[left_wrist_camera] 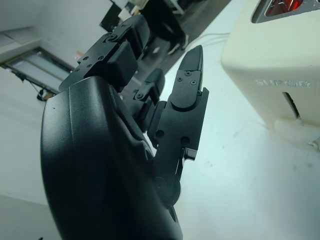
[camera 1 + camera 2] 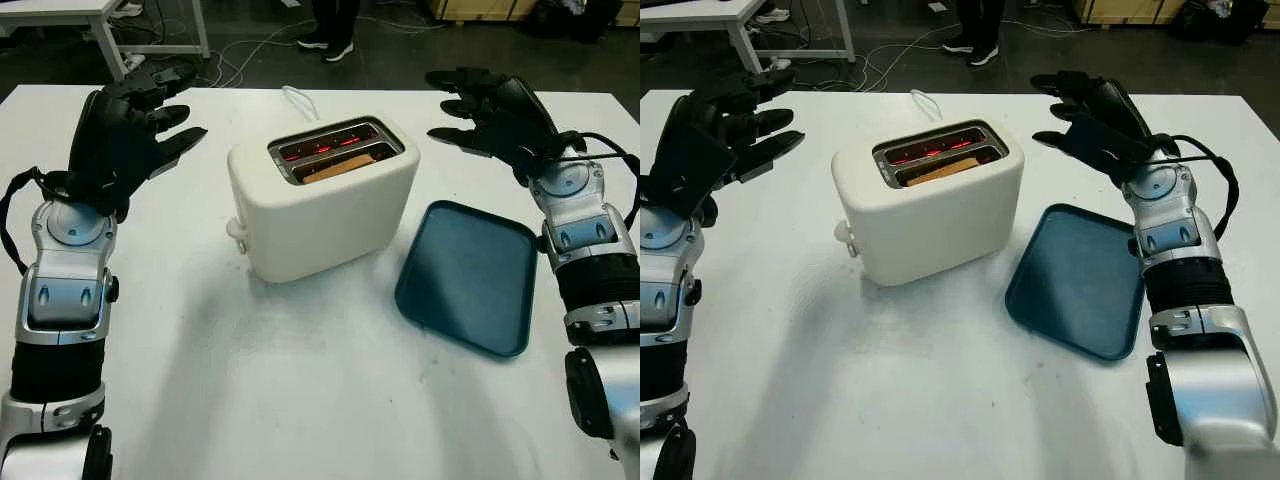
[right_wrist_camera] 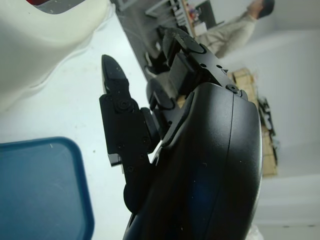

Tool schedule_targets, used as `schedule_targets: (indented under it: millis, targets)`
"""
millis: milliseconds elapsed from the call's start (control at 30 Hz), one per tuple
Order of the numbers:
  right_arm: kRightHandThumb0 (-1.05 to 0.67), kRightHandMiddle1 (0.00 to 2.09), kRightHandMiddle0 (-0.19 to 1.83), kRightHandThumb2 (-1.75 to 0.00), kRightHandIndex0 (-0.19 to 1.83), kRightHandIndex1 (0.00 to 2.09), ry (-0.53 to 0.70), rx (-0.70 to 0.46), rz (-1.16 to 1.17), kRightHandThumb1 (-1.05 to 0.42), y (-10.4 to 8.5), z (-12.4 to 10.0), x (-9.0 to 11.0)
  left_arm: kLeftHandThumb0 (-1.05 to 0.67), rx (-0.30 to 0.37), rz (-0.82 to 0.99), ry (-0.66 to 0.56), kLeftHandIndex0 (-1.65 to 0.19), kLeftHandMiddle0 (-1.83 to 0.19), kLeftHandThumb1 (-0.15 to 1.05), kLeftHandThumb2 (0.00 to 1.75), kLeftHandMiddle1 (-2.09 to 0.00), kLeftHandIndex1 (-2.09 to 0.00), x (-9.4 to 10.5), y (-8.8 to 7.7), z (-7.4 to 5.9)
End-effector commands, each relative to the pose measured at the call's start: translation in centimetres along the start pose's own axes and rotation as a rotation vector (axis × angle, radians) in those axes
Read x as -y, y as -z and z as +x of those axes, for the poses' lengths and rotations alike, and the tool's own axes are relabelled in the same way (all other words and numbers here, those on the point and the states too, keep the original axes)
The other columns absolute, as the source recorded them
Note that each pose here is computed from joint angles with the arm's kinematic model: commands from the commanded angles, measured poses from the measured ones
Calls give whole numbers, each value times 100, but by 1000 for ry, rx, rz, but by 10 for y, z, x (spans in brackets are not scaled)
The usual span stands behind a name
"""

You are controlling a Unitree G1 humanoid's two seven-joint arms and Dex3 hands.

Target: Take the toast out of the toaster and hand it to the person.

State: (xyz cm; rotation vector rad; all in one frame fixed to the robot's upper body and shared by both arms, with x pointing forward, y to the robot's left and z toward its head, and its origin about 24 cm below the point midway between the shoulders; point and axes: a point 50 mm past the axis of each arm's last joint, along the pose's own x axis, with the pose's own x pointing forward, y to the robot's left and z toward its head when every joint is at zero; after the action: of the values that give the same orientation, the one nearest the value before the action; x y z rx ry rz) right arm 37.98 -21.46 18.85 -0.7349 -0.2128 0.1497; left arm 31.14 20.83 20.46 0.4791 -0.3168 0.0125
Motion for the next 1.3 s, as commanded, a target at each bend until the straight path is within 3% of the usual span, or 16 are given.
schedule_targets:
  millis: [0,333,1267]
  targets:
    - [-22,0,48,-1,53,0,19,9,15,-92,0,-2,-2,-25,13,5,2,-60,-60,92,4,-14,-2,1,-3,0]
    - [-16,0,37,-9,40,0,32,-24,124,-92,1,-7,-6,-28,46,-3,-8,-59,-56,92,5,-17,-2,1,-5,0]
    - [-21,1,38,-11,43,1,-14,-35,37,-92,-3,-9,-9,-26,51,-11,-18,-60,-46,91,5,-42,-3,2,-4,1]
